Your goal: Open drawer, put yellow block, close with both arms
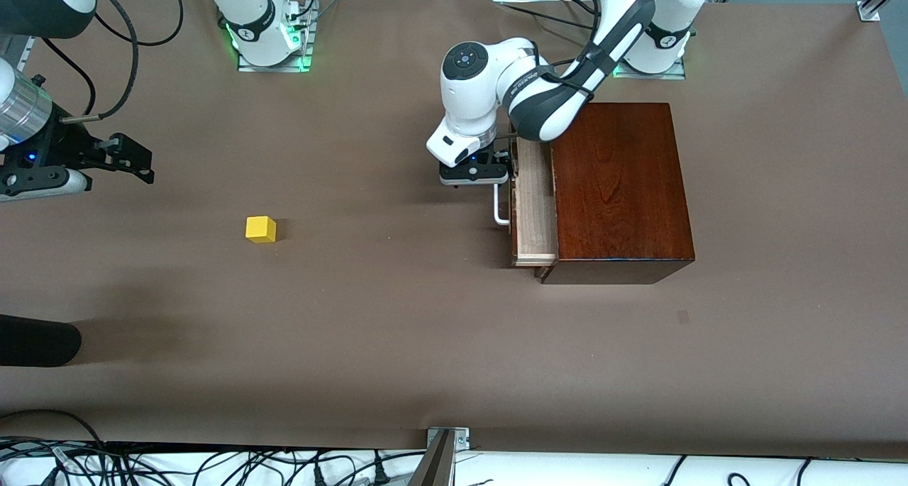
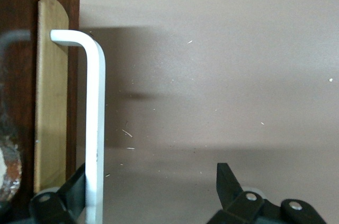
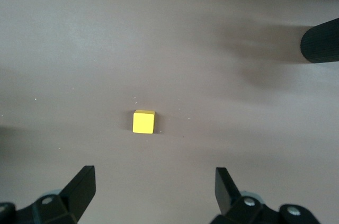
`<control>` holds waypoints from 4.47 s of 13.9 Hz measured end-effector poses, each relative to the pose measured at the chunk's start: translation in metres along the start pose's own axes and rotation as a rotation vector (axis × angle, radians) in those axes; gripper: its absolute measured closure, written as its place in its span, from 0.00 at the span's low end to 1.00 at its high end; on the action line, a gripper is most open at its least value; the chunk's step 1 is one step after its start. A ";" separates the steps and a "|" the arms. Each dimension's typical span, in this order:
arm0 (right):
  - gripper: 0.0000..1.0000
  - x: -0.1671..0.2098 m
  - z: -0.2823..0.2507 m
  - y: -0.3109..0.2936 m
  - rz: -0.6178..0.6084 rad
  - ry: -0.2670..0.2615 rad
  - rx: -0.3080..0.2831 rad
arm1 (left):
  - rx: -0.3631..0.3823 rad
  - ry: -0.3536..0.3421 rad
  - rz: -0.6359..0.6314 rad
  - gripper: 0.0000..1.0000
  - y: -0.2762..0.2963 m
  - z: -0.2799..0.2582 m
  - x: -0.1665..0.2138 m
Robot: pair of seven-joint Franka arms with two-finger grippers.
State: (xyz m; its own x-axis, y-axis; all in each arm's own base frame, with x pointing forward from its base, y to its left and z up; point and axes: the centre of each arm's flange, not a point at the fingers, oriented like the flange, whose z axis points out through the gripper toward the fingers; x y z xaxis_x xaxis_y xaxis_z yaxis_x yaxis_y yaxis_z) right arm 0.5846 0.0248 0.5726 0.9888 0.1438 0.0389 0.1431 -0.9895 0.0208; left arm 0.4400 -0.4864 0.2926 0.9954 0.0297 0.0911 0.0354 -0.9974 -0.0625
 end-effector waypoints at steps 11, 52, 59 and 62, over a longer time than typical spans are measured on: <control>0.00 0.000 0.000 0.000 0.001 0.000 0.000 | -0.020 0.003 0.006 0.00 0.022 -0.011 -0.009; 0.00 -0.044 0.332 -0.041 0.021 -0.067 0.009 | -0.060 -0.107 0.109 0.00 -0.527 -0.239 0.169; 0.03 -0.048 0.373 -0.060 0.036 -0.040 0.014 | -0.068 -0.061 0.074 0.00 -0.489 -0.253 0.149; 0.30 -0.048 0.372 -0.060 0.036 -0.037 0.014 | -0.067 -0.063 0.072 0.00 -0.492 -0.252 0.149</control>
State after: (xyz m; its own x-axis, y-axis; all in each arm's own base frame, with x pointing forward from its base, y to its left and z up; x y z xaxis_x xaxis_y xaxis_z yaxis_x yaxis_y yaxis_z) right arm 0.5439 0.0715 0.1975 0.9942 0.1078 0.0022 0.1078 -0.9942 0.0064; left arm 0.5483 -0.0079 0.5871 0.9989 -0.0401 0.0259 -0.0401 -0.9992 0.0005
